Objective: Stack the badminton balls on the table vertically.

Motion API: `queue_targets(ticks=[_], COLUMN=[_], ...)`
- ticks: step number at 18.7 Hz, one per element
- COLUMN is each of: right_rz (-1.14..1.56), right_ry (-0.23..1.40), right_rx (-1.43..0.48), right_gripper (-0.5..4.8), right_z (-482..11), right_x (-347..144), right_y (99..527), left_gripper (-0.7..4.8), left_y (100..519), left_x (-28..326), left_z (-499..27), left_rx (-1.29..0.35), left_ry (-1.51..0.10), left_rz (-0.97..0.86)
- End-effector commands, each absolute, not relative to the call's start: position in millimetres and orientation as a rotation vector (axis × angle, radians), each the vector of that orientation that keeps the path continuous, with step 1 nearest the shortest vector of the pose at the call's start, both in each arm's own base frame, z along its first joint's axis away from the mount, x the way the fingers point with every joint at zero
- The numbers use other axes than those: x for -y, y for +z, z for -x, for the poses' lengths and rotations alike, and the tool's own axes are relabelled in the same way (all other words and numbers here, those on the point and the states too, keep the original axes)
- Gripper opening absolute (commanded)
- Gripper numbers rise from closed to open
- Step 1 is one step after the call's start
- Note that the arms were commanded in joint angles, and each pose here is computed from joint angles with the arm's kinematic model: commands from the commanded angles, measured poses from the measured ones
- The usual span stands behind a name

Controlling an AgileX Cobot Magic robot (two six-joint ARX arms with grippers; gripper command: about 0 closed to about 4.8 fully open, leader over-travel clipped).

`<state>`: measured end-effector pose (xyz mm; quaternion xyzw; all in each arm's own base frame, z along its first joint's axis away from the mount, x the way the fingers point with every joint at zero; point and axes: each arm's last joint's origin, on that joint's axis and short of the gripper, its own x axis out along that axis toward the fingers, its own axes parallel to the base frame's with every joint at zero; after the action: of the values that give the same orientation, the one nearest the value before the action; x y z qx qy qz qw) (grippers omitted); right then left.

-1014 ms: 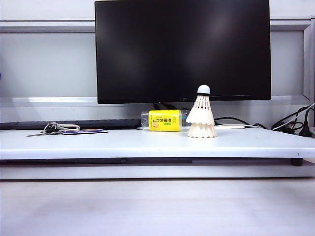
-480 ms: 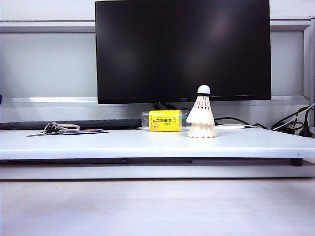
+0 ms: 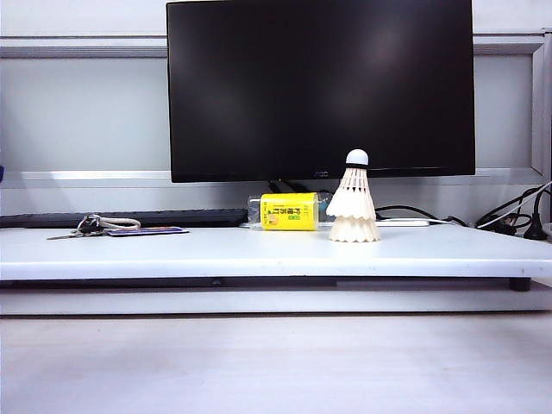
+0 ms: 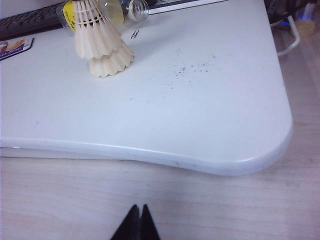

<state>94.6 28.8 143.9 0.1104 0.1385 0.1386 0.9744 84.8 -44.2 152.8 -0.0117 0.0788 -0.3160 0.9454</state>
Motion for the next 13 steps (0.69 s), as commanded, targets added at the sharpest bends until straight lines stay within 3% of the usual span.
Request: queue_targets(ticks=[1, 6, 13], right_rz=[-0.24, -0.251, -0.252], right_ry=[0.237, 0.138, 0.127], right_rx=[-0.216, -0.189, -0.187], right_gripper=[-0.04, -0.04, -0.04], right_z=[-93.3, -94.9, -95.0], right_x=[-23.4, -13.8, -12.7], right_y=[148.2, 149.5, 149.6], left_gripper=[-0.05, -0.05, -0.05], left_y=[150.5, 150.2, 150.3], left_x=[36.2, 12.6, 11.5], left_z=[-88.5, -94.8, -95.0], left_rx=[-0.165, -0.16, -0.159], left_ry=[-0.56, -0.302, -0.29], left_rz=[0.031, 0.051, 0.052])
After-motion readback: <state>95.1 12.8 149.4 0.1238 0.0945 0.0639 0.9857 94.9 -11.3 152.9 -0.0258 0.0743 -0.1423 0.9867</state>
